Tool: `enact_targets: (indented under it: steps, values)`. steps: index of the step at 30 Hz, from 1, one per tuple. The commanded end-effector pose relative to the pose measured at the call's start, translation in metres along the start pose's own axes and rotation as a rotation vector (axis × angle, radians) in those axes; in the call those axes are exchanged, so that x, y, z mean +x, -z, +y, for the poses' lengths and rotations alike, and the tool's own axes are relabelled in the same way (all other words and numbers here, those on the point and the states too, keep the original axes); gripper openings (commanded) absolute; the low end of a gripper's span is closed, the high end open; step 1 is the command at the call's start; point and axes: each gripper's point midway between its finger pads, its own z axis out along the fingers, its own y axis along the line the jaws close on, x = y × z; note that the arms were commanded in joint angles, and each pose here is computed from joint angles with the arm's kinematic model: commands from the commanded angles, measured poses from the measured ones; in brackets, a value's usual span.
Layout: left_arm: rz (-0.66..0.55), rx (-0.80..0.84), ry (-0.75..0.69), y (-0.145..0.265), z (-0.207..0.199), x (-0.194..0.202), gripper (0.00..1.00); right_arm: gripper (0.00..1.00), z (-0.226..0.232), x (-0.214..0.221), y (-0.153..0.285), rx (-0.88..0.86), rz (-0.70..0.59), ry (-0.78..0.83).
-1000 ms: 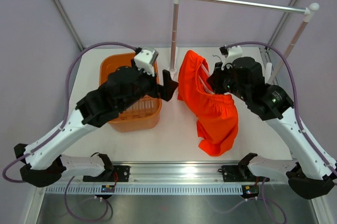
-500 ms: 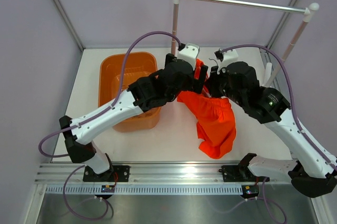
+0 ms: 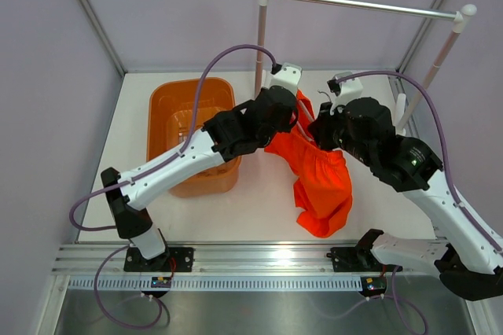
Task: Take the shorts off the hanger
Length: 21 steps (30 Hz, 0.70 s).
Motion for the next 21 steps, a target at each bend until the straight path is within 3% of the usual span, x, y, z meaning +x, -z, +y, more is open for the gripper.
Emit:
enact_targets:
  steps: [1, 12, 21]
  values:
    - [-0.081, -0.042, 0.047, 0.0, 0.018, -0.031, 0.0, 0.0, 0.004, -0.013, 0.014, -0.028, -0.066, -0.025]
    - [-0.116, -0.13, 0.115, -0.031, 0.075, -0.065, 0.0, 0.0, 0.022, 0.018, 0.036, -0.185, -0.001, 0.005]
    - [-0.137, -0.112, 0.106, -0.052, 0.083, -0.083, 0.0, 0.0, 0.027, 0.027, 0.049, -0.256, -0.008, 0.02]
